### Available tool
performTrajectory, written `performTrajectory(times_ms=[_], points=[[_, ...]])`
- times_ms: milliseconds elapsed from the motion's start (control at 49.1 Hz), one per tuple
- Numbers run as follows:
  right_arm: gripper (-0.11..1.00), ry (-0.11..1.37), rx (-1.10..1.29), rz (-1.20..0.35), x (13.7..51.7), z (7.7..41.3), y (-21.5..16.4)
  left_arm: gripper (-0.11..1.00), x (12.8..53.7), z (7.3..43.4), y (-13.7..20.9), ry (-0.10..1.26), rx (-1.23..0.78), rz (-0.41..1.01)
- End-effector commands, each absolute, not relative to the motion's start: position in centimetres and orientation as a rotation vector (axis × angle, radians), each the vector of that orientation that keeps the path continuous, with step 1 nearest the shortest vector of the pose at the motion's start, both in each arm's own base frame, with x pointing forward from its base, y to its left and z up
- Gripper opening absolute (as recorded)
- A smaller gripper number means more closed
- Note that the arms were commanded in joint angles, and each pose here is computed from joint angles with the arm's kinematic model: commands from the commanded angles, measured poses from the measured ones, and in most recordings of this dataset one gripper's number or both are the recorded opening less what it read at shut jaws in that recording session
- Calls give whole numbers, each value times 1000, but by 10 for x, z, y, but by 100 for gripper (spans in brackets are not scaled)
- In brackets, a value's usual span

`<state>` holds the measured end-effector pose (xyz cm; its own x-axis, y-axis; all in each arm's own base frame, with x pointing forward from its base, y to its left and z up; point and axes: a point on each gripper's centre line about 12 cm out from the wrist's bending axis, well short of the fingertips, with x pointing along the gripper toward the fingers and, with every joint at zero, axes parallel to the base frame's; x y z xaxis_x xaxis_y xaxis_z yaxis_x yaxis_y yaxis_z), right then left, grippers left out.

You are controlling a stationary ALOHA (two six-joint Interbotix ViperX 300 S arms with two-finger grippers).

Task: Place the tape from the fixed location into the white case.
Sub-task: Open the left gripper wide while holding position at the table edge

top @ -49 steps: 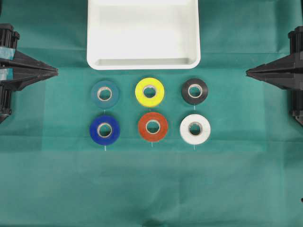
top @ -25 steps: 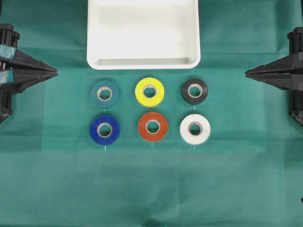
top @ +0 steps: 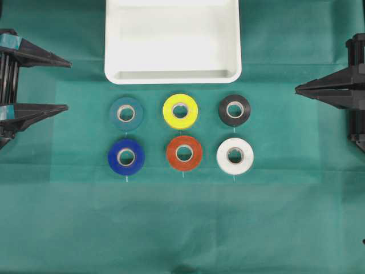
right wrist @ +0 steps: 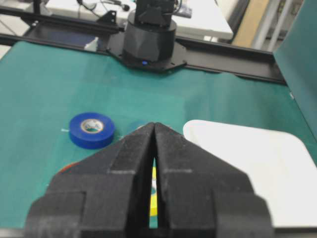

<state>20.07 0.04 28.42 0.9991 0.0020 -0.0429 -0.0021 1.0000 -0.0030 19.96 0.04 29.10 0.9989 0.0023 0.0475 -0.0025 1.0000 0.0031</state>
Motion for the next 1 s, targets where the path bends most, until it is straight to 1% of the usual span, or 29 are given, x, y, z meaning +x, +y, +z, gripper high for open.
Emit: performTrajectory(times_ms=[0, 183, 652, 754, 978], points=[[0, 23, -2, 2, 203, 294, 0, 95, 202, 298, 6, -63, 1, 30], [0, 26, -2, 2, 203, 293, 0, 95, 202, 298, 18, -60, 1, 89], [0, 38, -5, 1, 203, 292, 0, 95, 205, 303, 11, -63, 0, 55], [0, 38, -5, 2, 203, 292, 0, 95, 213, 303, 12, -51, 1, 55], [0, 41, -3, 0, 204, 291, 0, 95, 245, 304, 13, 2, 2, 55]])
